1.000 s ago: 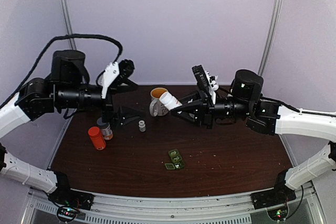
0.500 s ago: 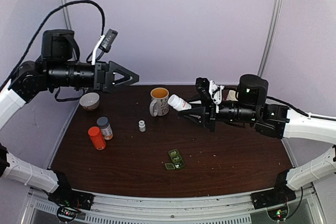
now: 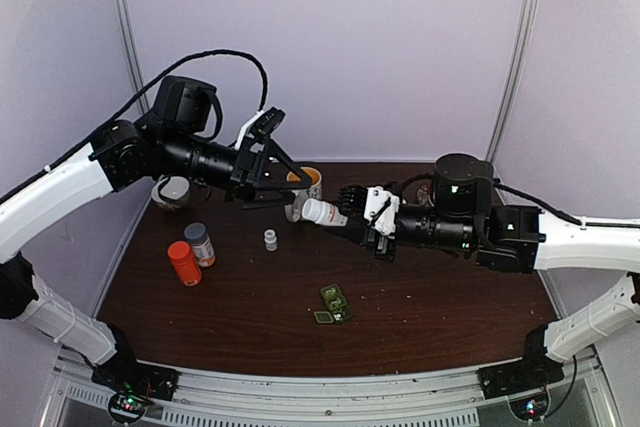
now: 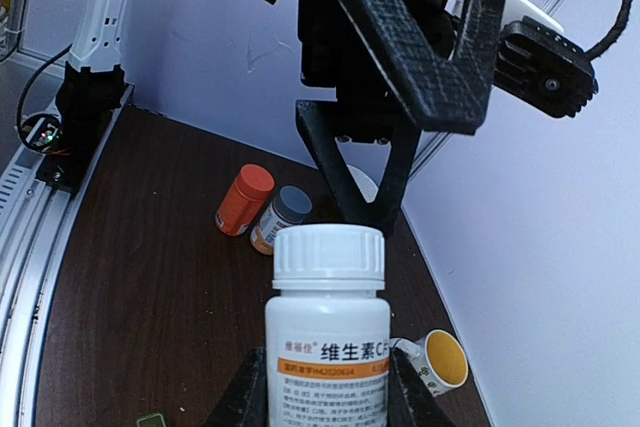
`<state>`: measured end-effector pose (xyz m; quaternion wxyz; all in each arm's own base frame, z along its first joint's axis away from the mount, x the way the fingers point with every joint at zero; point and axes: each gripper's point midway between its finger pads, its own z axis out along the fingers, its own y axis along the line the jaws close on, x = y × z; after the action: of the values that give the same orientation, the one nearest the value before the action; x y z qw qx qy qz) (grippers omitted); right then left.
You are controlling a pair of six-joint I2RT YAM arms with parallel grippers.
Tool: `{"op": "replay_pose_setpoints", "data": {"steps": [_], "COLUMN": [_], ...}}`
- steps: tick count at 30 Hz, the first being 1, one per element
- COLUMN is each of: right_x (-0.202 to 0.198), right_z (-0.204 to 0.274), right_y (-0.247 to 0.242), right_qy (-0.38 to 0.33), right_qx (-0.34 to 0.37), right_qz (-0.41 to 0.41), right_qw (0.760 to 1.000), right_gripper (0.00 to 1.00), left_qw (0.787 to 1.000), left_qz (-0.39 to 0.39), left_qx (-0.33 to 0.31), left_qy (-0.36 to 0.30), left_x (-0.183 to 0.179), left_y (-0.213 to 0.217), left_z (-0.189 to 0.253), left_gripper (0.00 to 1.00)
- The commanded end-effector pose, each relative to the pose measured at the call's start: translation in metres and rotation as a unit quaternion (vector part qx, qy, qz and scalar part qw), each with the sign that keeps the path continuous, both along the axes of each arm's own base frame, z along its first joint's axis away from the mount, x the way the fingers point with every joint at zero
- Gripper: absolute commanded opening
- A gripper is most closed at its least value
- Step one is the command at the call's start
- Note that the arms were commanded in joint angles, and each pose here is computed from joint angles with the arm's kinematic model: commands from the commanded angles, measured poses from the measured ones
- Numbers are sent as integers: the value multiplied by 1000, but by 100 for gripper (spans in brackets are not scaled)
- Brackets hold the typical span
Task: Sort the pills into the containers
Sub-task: Screw the lid of the pill bottle onto the pill bottle.
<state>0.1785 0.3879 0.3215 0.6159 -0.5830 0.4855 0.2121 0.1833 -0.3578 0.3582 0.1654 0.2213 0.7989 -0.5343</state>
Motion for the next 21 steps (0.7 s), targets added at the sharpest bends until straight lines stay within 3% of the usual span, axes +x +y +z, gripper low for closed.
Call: {"op": "replay_pose_setpoints", "data": {"steps": [1, 11, 15, 21], "right_x": [13, 22, 22, 22], "right_z": [9, 8, 7, 6], "right_y": [5, 12, 13, 14], "right_qy": [-45, -46, -45, -42], "right_qx": [-17, -24, -28, -32], "right_qz": [-40, -62, -62, -60], "right_qw": [998, 997, 997, 997], "right_gripper": [0, 0, 0, 0], "left_qw": [999, 997, 997, 997], "left_qz": [-18, -23, -26, -26], "left_qx": [-21, -3, -4, -3], "left_qy": [35, 71, 73, 74], "left_x": [-1, -2, -2, -2], "left_y": [-10, -14, -15, -16], "left_z": [-2, -25, -24, -26], "left_gripper": [81, 71, 56, 45]}}
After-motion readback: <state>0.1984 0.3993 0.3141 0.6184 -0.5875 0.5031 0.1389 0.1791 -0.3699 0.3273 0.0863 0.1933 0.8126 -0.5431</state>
